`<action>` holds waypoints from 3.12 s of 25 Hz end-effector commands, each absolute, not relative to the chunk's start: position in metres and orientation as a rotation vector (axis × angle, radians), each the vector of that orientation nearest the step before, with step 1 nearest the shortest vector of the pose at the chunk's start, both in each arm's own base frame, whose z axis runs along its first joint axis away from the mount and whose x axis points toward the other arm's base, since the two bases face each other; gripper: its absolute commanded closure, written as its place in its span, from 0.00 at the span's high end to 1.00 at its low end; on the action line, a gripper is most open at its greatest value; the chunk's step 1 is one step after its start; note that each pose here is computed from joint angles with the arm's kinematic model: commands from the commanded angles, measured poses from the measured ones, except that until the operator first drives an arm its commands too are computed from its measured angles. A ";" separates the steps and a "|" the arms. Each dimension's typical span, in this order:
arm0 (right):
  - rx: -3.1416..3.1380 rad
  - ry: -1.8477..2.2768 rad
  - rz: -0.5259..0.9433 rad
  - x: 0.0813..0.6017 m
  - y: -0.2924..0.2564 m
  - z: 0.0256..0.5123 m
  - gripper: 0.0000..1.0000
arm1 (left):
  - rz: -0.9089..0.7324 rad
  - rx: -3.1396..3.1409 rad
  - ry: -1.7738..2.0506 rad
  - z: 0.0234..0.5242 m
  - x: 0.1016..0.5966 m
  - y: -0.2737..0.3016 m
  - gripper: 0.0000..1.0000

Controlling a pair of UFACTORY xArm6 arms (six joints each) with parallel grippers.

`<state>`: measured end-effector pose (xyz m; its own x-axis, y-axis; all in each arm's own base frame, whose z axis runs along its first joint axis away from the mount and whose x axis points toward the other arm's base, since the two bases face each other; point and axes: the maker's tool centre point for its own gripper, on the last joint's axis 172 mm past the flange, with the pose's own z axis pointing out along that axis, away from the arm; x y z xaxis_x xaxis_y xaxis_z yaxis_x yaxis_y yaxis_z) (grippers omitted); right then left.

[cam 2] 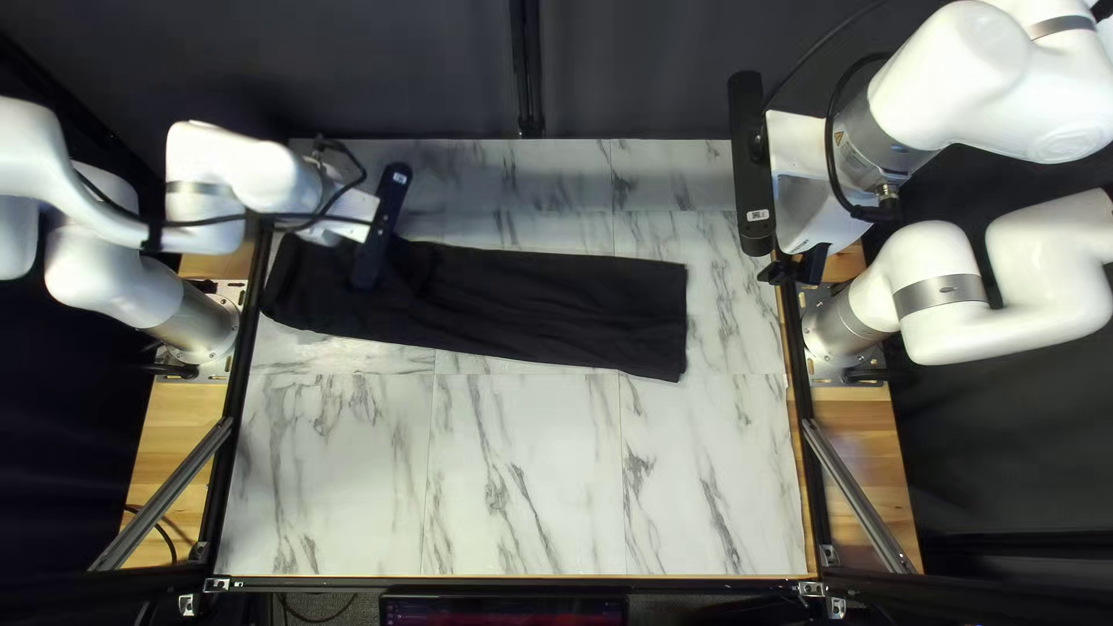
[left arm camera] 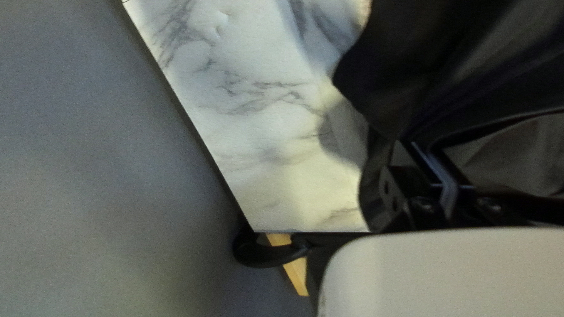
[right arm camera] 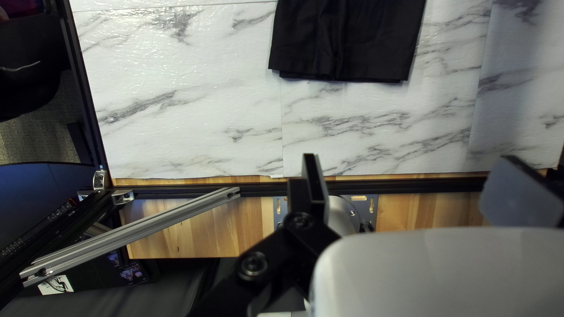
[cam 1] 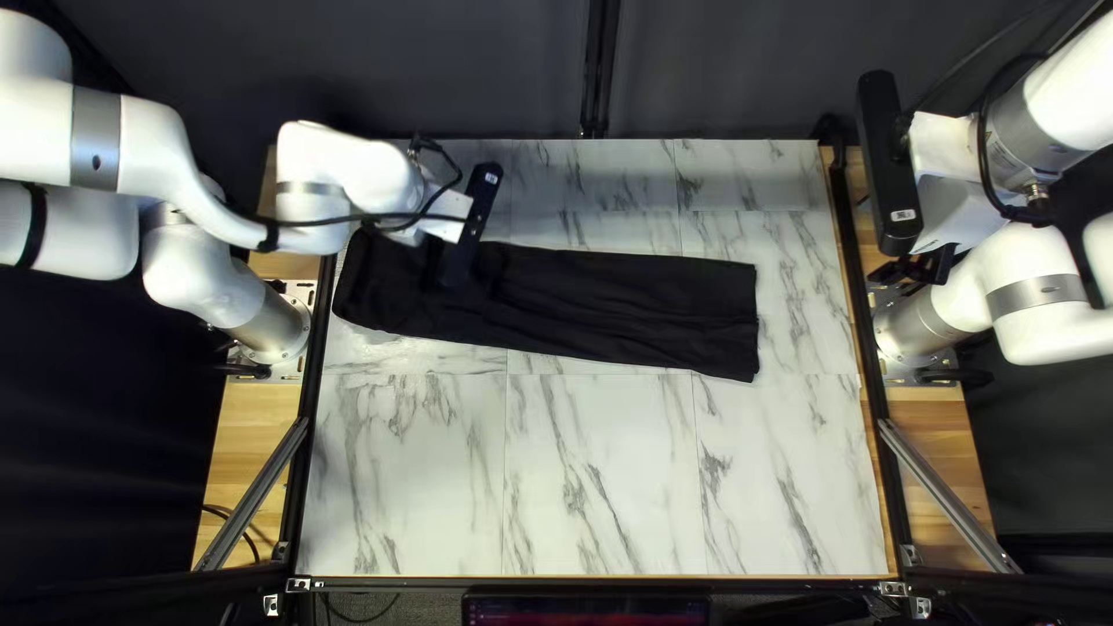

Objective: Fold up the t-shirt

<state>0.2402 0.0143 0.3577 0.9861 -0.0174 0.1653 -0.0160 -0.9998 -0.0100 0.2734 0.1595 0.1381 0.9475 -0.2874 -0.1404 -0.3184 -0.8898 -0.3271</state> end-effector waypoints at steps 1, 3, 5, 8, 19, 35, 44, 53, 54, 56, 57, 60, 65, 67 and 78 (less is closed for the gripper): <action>-3.122 0.026 -0.260 0.240 0.014 0.358 1.00 | 0.110 -2.745 0.443 0.145 0.280 0.168 0.00; -3.122 0.026 -0.260 0.240 0.014 0.358 1.00 | 0.105 -2.741 0.448 0.146 0.282 0.170 0.02; -3.122 0.026 -0.260 0.240 0.014 0.358 1.00 | 0.102 -2.741 0.451 0.144 0.283 0.170 0.04; -3.122 0.026 -0.260 0.240 0.014 0.358 1.00 | 0.095 -2.742 0.451 0.138 0.281 0.160 0.06; -3.122 0.026 -0.260 0.240 0.014 0.358 1.00 | 0.117 -2.747 0.429 0.111 0.269 0.110 0.32; -3.122 0.026 -0.260 0.240 0.014 0.358 1.00 | 0.122 -2.727 0.318 0.083 0.278 0.023 1.00; -3.122 0.026 -0.260 0.240 0.014 0.358 1.00 | 0.168 -2.743 0.188 0.059 0.270 0.055 0.95; -3.122 0.026 -0.260 0.240 0.014 0.358 1.00 | 0.162 -2.787 0.151 0.041 0.266 0.063 0.00; -3.122 0.026 -0.260 0.240 0.014 0.358 1.00 | 0.158 -2.792 0.150 0.041 0.267 0.060 0.00; -3.122 0.026 -0.260 0.240 0.014 0.358 1.00 | 0.152 -2.799 0.148 0.041 0.268 0.054 0.01; -3.122 0.026 -0.260 0.240 0.014 0.358 1.00 | 0.149 -2.801 0.145 0.042 0.268 0.051 0.01; -3.122 0.026 -0.260 0.240 0.014 0.358 1.00 | 0.143 -2.806 0.138 0.046 0.268 0.045 0.63; -3.122 0.026 -0.260 0.240 0.014 0.358 1.00 | 0.125 -2.808 0.142 0.053 0.273 0.033 1.00; -3.122 0.026 -0.260 0.240 0.014 0.358 1.00 | 0.121 -2.809 0.144 0.053 0.273 0.032 1.00; -3.122 0.026 -0.260 0.240 0.014 0.358 1.00 | 0.107 -2.832 0.132 0.041 0.271 0.033 1.00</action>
<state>0.2402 0.0143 0.3577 0.9861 -0.0174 0.1653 -0.0160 -0.9998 -0.0100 0.2715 0.0323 0.0416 0.9928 -0.0799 -0.0897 -0.1033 -0.9485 -0.2994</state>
